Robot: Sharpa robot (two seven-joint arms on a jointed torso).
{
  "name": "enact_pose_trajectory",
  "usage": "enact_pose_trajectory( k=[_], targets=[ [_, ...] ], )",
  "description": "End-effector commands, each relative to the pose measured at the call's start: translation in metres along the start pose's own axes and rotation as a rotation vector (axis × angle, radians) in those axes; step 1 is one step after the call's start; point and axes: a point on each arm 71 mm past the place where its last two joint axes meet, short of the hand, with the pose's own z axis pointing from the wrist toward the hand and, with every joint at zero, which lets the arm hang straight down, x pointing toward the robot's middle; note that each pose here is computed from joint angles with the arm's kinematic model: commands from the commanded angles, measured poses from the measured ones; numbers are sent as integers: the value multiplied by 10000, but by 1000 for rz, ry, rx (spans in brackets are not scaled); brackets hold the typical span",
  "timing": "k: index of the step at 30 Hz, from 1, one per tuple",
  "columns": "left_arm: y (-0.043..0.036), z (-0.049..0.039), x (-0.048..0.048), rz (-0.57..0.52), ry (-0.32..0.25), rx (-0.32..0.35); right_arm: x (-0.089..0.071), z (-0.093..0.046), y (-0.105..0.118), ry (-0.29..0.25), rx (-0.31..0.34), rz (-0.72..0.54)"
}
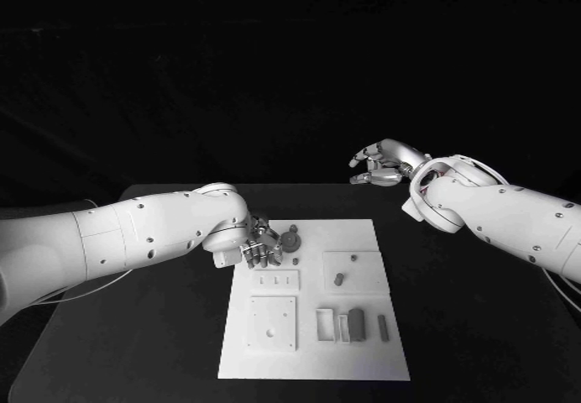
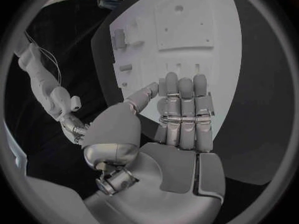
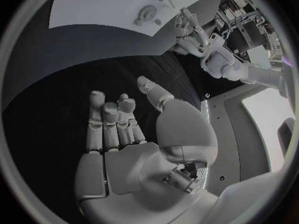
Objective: Assemble the parts on the task board
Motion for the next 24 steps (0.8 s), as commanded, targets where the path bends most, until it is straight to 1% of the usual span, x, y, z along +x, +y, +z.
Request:
enact_pose_trajectory(
  k=[1,8,10,14,24],
  targets=[
    [17,14,49,62,49,-26,19,3,31,18,-15,6],
    [27,61,71,58,52,-36,24,3,39,20,-16,6],
    [19,83,108,63,63,-39,28,6,41,23,-15,6],
    [-2,113,146,66,71,-40,32,18,39,24,-13,6],
    [2,186,190,80,54,-52,48,30,54,29,-7,6]
  ],
)
